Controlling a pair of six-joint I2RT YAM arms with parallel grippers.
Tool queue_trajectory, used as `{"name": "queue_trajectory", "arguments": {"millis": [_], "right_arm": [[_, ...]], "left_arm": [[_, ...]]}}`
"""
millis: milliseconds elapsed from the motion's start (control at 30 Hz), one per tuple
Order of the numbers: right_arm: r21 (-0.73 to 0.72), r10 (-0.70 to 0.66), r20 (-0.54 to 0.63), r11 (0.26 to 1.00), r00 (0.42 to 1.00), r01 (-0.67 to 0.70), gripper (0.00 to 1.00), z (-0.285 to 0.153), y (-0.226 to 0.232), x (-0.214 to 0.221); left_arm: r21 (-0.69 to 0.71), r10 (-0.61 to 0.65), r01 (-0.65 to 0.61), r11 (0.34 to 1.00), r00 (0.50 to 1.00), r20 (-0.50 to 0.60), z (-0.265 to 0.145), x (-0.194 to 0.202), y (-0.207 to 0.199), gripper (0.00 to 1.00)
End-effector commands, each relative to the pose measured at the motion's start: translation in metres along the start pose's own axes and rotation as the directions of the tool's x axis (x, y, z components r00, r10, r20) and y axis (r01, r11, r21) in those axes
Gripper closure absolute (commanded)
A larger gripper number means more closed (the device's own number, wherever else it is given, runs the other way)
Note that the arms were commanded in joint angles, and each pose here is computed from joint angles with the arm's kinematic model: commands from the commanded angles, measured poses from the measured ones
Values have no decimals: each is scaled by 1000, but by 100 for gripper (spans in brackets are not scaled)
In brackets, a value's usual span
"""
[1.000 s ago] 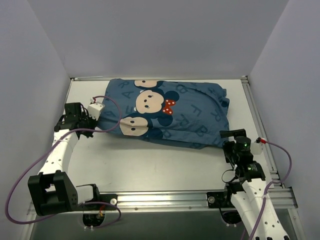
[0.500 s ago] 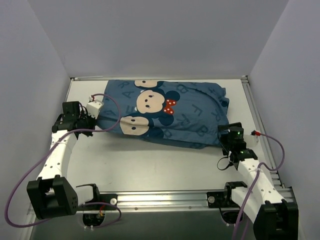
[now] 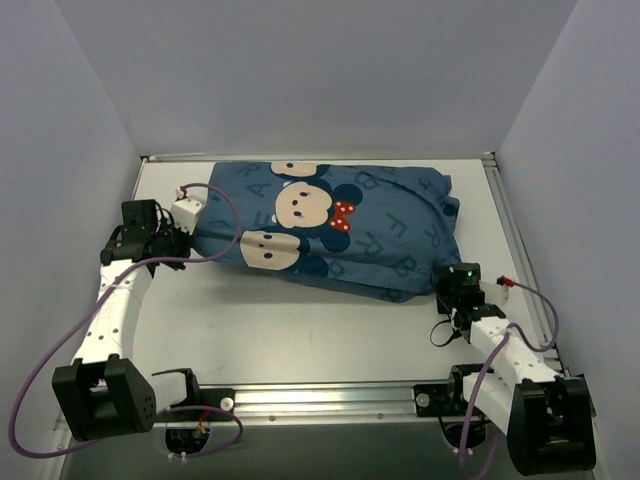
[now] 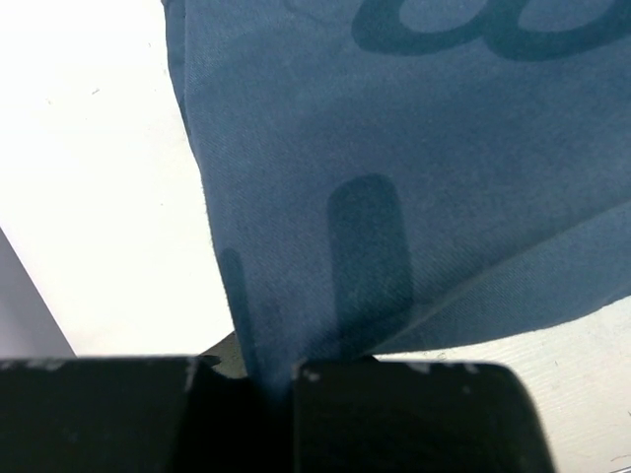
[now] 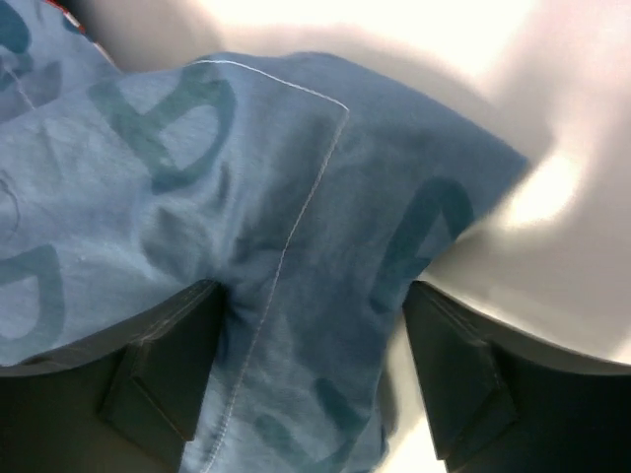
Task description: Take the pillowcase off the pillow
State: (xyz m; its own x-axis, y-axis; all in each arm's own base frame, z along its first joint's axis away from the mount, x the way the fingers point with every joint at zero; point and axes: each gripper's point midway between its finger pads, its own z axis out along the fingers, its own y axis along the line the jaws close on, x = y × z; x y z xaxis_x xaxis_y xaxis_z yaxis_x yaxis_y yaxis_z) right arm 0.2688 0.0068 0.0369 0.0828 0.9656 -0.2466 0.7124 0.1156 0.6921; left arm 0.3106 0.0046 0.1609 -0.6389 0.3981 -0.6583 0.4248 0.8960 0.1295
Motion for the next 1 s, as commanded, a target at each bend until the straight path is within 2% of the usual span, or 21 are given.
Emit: {"name": "queue_trajectory", "arguments": {"millis": [0,33,67,133,167,300,400,467,500,533,567,600,667,700,733,800,833,967], "right_arm": [[-49,15,41,999,999,-13,39,6,30,-9],[-37,10,40,999,999,-9,47,9,33,-9],[-30,-3,43,1000,999,4,64,10,33,-10],[-7,-27,59,1000,998,28,84,10,33,-14],[-18,-35,69,999,997,36,99,8,40,-17],[-50,-113,132,992,985,120,100,-7,59,-34],[-130,-177,185,970,967,203,100,-31,94,-49],[-147,-282,207,938,937,315,100,-52,111,-56],[-201,-296,242,916,924,347,100,-73,144,-65],[-185,-385,262,880,885,438,100,-85,150,-70],[-198,-412,281,859,867,472,100,-98,163,-76],[-248,-404,330,835,853,492,100,-128,195,-88],[-224,-484,370,782,793,582,100,-154,208,-99],[-231,-492,391,765,778,601,100,-168,217,-105],[-244,-502,425,738,754,629,100,-196,232,-114],[-280,-508,439,706,741,650,100,-222,246,-118],[-307,-502,460,684,732,662,100,-248,256,-123],[-421,-535,404,611,742,670,100,-295,274,-110]], "left_arm": [[-32,7,-4,999,996,85,-16,-27,9,98],[-34,3,0,999,996,87,-17,-27,9,98],[-35,1,2,999,996,85,-17,-27,9,98],[-41,4,0,999,996,92,-19,-29,10,98],[-42,4,0,999,996,92,-20,-28,10,98],[-71,3,4,997,994,106,-31,-34,15,98],[-103,-9,24,994,990,144,-51,-50,22,98],[-126,-16,39,991,984,177,-72,-62,26,98],[-161,-1,39,986,974,225,-93,-79,34,98],[-186,17,32,982,967,256,-108,-89,36,98],[-200,22,33,979,964,266,-121,-94,38,98],[-251,56,26,968,947,315,-148,-113,44,98],[-287,74,26,957,941,331,-173,-124,47,98],[-340,102,32,940,924,368,-199,-138,53,98],[-356,104,38,934,923,370,-210,-140,54,98],[-398,121,52,916,910,397,-233,-148,56,98],[-427,134,63,902,900,415,-253,-153,56,98],[-471,147,92,877,883,446,-294,-155,49,98]]}}
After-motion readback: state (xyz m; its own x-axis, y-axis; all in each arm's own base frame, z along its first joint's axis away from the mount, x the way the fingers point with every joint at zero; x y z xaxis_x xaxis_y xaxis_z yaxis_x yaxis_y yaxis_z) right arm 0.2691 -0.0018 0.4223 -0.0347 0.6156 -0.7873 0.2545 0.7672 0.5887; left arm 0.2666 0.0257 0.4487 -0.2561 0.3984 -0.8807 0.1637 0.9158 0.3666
